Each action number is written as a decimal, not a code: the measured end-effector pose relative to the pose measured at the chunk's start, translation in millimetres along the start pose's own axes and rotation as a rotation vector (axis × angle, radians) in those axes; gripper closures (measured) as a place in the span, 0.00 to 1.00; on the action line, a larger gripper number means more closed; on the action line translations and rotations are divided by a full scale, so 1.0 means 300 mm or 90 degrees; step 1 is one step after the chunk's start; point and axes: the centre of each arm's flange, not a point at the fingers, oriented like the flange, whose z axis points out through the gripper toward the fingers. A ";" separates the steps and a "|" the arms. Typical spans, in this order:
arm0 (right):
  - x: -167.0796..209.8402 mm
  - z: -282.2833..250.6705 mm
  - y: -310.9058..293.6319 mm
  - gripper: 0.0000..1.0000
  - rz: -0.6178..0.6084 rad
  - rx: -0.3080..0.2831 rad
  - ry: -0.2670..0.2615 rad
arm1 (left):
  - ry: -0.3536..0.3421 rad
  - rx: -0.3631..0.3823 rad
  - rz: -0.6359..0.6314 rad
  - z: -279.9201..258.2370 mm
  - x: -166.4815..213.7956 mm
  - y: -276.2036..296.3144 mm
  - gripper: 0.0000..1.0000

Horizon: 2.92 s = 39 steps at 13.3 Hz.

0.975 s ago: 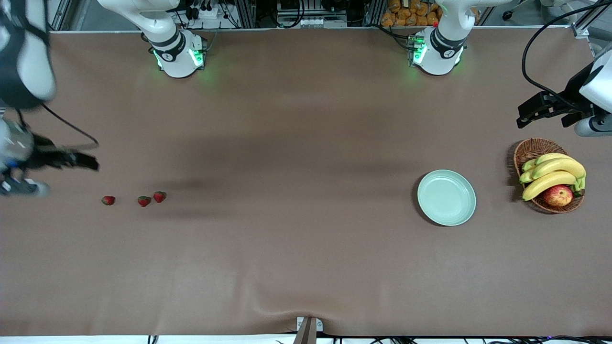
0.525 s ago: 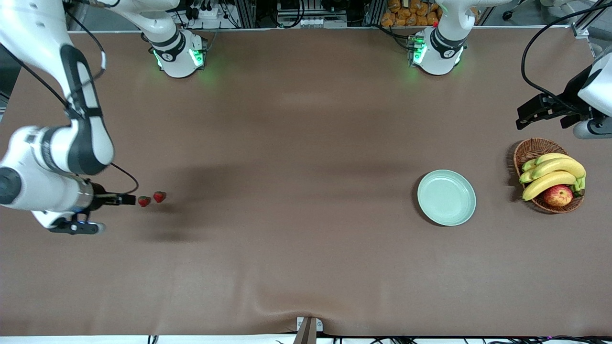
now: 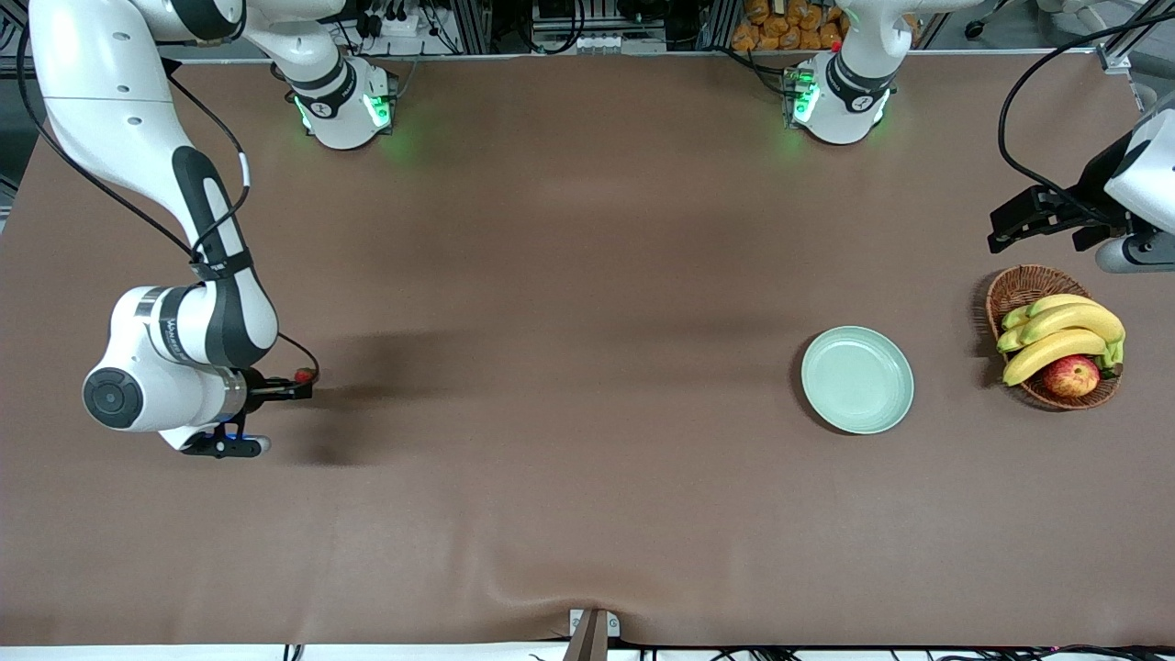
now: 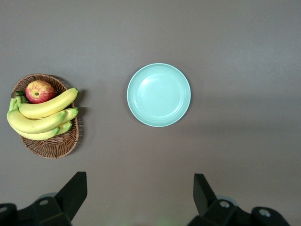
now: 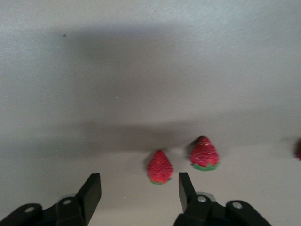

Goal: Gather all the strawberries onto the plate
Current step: 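Lower the right gripper onto the first strawberry and grasp it, then lift the strawberry with the right gripper and carry it toward the plate, then set the strawberry down mid-table and open the right gripper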

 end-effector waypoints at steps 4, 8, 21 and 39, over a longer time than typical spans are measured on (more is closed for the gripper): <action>0.008 0.052 0.024 0.26 0.107 0.006 -0.016 | -0.002 0.000 0.001 0.007 0.001 0.002 0.00; 0.015 0.106 0.042 0.25 0.185 0.001 -0.031 | -0.006 0.001 0.002 0.017 0.001 0.006 0.00; 0.010 0.211 0.084 0.68 0.225 -0.005 -0.069 | 0.002 -0.001 -0.007 0.042 0.019 0.067 0.00; -0.370 0.182 -1.423 0.68 0.056 0.210 0.076 | -0.003 -0.001 -0.010 0.055 0.017 0.078 0.00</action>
